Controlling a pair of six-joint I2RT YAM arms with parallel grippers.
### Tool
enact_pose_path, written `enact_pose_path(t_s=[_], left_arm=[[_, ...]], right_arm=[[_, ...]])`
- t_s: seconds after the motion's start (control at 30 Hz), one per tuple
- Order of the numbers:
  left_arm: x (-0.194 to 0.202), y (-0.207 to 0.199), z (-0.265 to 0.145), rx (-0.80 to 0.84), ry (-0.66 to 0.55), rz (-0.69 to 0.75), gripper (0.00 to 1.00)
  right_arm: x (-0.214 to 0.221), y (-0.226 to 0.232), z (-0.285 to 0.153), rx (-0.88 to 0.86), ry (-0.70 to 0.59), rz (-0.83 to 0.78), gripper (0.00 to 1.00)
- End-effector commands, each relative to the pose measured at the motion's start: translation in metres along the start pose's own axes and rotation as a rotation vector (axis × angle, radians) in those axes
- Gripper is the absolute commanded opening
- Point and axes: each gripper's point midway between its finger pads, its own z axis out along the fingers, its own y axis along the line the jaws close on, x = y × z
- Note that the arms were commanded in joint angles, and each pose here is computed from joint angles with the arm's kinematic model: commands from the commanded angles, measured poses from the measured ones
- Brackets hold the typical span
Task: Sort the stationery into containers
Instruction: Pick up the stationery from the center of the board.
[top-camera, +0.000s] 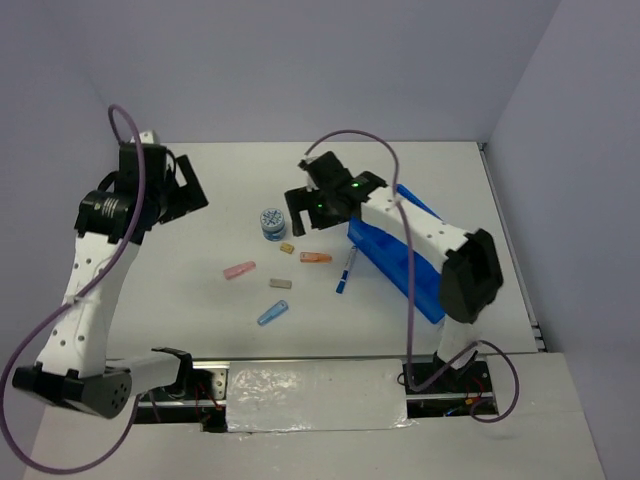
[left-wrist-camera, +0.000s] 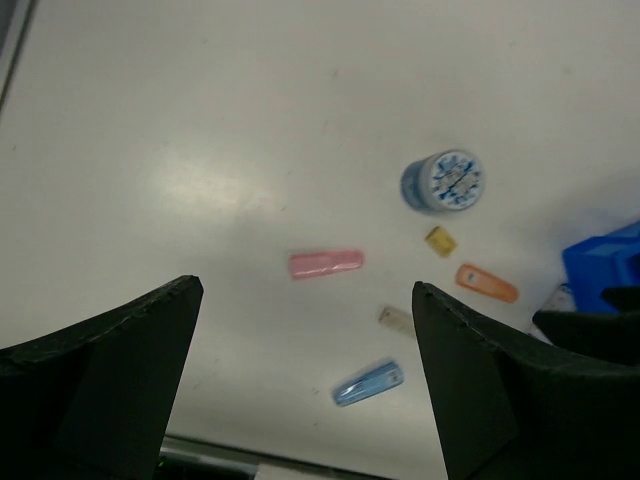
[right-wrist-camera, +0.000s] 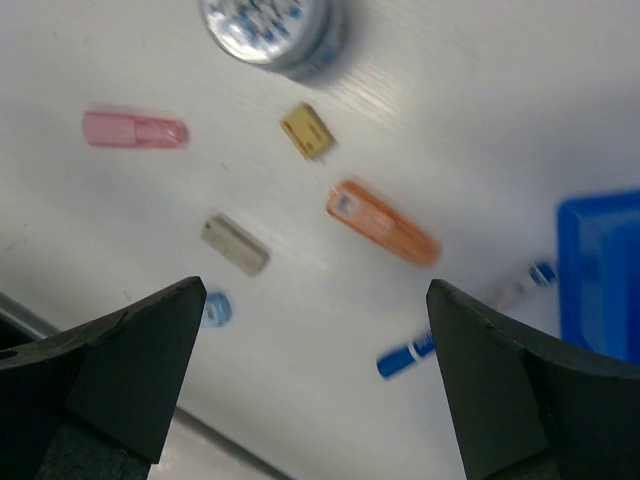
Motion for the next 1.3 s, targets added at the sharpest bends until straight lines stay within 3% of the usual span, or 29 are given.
enact_pose_path(t_s=[0.0,0.33,0.63,0.9,1.03,1.07,1.27], left_arm=[[0.032,0.042,-0.007,-0.098,0.060,0.038,0.99],[0.078,0.056,-0.013,-0.072,0.151,0.064,0.99],[0.097,0.059,-0.007,-0.052,0.190,0.084,0.99],[0.097,0.058,-0.005,-0.044,0.208,0.121,0.99],[0.096,0.056,-0.004,-0.035,0.209,0.136,0.99],[0.097,0.056,-0.004,-0.031,0.213,0.141,0.99],[0.100,0.056,-0.002,-0.014,0.205,0.165,0.99]], right_arm=[[-0.025,0.049,0.026,-0.068,-0.049,-0.165,1.00],[-0.049,0.069,0.117,0.017,-0.051,-0.212,1.00],[-0.063,0.055,0.143,0.127,-0.103,-0.206,1.00],[-0.058,0.062,0.165,0.075,-0.082,-0.224,0.96],[-0.057,0.055,0.169,0.104,-0.076,-0.195,0.79],[-0.058,0.052,0.169,0.100,-0.077,-0.185,0.67],[-0.083,0.052,0.150,0.034,-0.142,-0.096,0.34]])
